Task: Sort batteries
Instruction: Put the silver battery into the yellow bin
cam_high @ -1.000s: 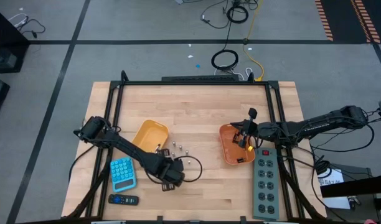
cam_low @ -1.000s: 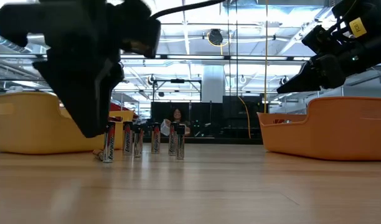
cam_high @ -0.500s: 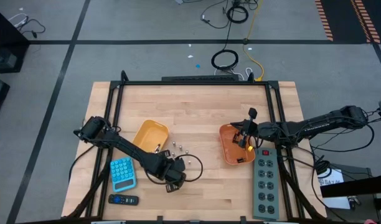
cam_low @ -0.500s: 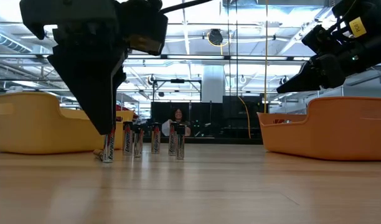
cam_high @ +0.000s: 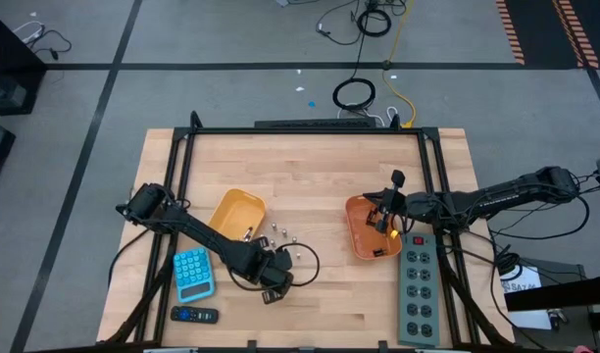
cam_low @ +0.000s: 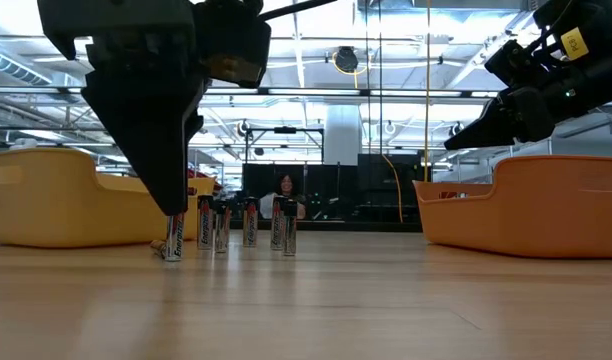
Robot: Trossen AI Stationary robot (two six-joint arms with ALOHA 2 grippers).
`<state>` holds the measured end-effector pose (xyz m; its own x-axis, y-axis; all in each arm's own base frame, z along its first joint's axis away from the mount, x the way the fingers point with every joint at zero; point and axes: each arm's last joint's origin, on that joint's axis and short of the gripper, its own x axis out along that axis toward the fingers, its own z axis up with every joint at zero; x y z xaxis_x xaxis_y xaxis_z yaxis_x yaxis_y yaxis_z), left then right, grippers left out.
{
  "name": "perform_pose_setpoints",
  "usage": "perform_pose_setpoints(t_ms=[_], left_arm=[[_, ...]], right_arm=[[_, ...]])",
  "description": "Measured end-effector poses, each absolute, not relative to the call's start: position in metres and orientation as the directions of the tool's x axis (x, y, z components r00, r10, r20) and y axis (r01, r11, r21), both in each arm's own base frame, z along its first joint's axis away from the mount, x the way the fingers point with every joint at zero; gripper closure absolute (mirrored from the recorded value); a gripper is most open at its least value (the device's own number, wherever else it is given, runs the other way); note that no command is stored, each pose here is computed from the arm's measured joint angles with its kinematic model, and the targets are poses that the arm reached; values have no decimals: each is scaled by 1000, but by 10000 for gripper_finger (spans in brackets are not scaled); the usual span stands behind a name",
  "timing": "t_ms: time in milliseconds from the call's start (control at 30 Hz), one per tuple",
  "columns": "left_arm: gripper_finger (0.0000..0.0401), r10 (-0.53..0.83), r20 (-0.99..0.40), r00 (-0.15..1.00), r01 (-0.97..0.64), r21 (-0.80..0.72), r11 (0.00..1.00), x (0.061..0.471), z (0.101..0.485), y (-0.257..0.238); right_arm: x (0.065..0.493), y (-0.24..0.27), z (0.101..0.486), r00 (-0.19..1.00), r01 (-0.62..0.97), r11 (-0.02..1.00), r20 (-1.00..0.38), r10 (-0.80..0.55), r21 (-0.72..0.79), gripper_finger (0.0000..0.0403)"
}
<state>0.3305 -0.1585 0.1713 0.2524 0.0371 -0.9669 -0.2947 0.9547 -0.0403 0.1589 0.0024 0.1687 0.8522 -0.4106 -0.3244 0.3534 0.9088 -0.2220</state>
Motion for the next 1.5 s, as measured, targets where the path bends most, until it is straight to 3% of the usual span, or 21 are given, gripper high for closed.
perform_pose_setpoints(t_ms=[200,333,667,1000,1200,1500], left_arm=[[292,44,-966,253,-300,-35,953,331,169,-159],[365,50,-974,220,-285,-16,958,334,156,-161],[368,58,-972,229,-266,-5,964,332,162,-164],[368,73,-963,259,-393,-37,919,302,230,-148],[368,279,-956,88,-504,198,841,267,254,-116],[368,280,-960,-10,-457,254,853,259,240,-85]], right_arm=[[159,2,169,852,353,909,-324,-411,-222,403],[159,2,169,852,353,909,-325,-411,-222,403],[159,2,169,852,353,909,-325,-411,-222,403],[159,2,169,852,357,909,-324,-411,-214,403],[159,5,168,864,336,928,-340,-371,-158,403],[158,16,168,887,301,948,-333,-320,-107,403]])
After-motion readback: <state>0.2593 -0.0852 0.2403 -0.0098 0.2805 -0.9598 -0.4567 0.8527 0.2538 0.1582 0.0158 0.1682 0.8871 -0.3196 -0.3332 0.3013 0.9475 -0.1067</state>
